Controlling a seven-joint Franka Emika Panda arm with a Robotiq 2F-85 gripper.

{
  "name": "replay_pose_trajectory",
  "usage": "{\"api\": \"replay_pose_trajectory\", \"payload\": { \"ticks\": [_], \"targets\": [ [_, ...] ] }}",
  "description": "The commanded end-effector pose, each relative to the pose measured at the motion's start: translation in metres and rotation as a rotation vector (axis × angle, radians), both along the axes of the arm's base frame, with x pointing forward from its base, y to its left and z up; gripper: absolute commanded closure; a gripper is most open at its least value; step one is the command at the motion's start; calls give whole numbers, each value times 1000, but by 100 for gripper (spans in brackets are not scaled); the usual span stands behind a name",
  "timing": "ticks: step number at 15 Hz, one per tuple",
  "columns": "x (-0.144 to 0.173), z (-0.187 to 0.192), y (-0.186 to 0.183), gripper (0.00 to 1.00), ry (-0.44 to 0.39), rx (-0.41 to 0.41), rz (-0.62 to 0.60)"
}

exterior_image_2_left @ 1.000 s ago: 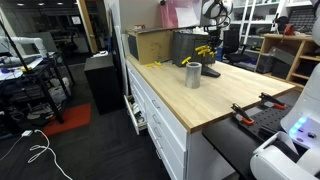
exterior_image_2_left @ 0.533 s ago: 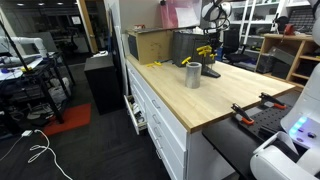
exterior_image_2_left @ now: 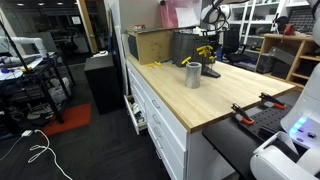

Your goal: Pick up the yellow and black object to the left of the silver cylindrical holder and put it back it in silver cylindrical holder, pick up the yellow and black object to the right of the silver cylindrical holder and stand it in the black stand

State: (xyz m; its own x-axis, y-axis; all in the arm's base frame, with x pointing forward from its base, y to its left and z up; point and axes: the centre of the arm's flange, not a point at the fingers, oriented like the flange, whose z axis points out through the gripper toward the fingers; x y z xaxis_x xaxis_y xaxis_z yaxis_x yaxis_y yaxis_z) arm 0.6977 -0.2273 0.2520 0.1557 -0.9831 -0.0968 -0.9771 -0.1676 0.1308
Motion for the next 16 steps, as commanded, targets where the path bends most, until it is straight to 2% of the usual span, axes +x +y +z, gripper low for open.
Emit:
{"api": "replay_pose_trajectory", "payload": {
  "ticks": [1, 16],
  "targets": [
    [-13, 5, 0, 96, -4, 7, -15],
    [-12, 7, -1, 96, 4, 43, -15]
  ]
}}
